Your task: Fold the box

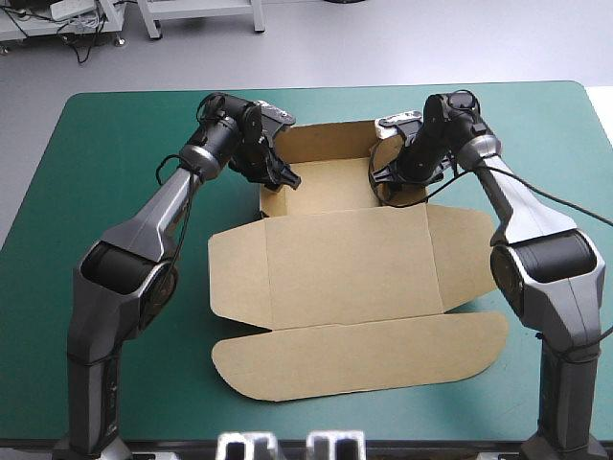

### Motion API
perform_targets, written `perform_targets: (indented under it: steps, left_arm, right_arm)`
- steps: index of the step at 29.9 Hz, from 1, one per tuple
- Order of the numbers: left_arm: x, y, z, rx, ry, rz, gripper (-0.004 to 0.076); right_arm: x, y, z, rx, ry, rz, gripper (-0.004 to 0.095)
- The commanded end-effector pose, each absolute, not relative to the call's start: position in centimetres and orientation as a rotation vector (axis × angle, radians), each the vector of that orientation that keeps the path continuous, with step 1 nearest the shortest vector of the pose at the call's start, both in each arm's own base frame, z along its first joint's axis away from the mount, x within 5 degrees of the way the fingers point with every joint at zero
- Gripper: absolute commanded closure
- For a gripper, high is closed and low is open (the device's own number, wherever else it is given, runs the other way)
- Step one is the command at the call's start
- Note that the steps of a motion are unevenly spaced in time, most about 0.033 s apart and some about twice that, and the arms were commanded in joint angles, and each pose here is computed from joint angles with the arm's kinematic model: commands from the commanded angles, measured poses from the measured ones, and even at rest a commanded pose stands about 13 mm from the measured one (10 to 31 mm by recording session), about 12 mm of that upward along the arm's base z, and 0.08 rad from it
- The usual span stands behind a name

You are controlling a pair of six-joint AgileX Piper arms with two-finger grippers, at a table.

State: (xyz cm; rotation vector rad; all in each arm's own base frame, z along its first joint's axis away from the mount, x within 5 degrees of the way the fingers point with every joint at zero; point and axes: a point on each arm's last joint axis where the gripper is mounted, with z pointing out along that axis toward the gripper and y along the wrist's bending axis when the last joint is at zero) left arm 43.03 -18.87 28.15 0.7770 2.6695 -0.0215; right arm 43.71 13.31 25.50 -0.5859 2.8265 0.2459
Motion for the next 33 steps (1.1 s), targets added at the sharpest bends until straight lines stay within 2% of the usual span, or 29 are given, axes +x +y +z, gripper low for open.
perform_targets:
  steps: [1, 6, 10, 17, 29, 31, 33]
  left_arm:
    - [41.6, -17.6, 32.4, 0.716, 2.629, -0.016, 0.0237]
    - [41.4, -17.4, 32.9, 0.704, 2.621, -0.034, 0.0237]
    - [41.1, -18.0, 33.4, 0.696, 2.609, -0.146, 0.0237]
    - [40.9, -17.3, 34.3, 0.679, 2.599, -0.131, 0.0237]
    - [39.9, -15.6, 40.8, 0.618, 2.396, 0.015, 0.0238]
    - [39.2, -15.4, 41.9, 0.610, 2.372, 0.010, 0.0254]
    - [38.5, -15.0, 43.1, 0.623, 2.340, 0.014, 0.0324]
  right_arm:
    - [42.7, 13.2, 29.6, -0.587, 2.738, 0.269, 0.0226]
    - [42.5, 12.7, 30.4, -0.556, 2.728, 0.250, 0.0227]
    - [42.4, 12.4, 31.4, -0.547, 2.700, 0.246, 0.0227]
    - [42.4, 11.6, 33.5, -0.530, 2.638, 0.201, 0.0227]
    - [41.5, 11.3, 38.1, -0.521, 2.498, 0.190, 0.0227]
    - [41.0, 11.1, 38.9, -0.519, 2.481, 0.190, 0.0227]
    - [40.4, 11.0, 39.9, -0.522, 2.455, 0.187, 0.0229]
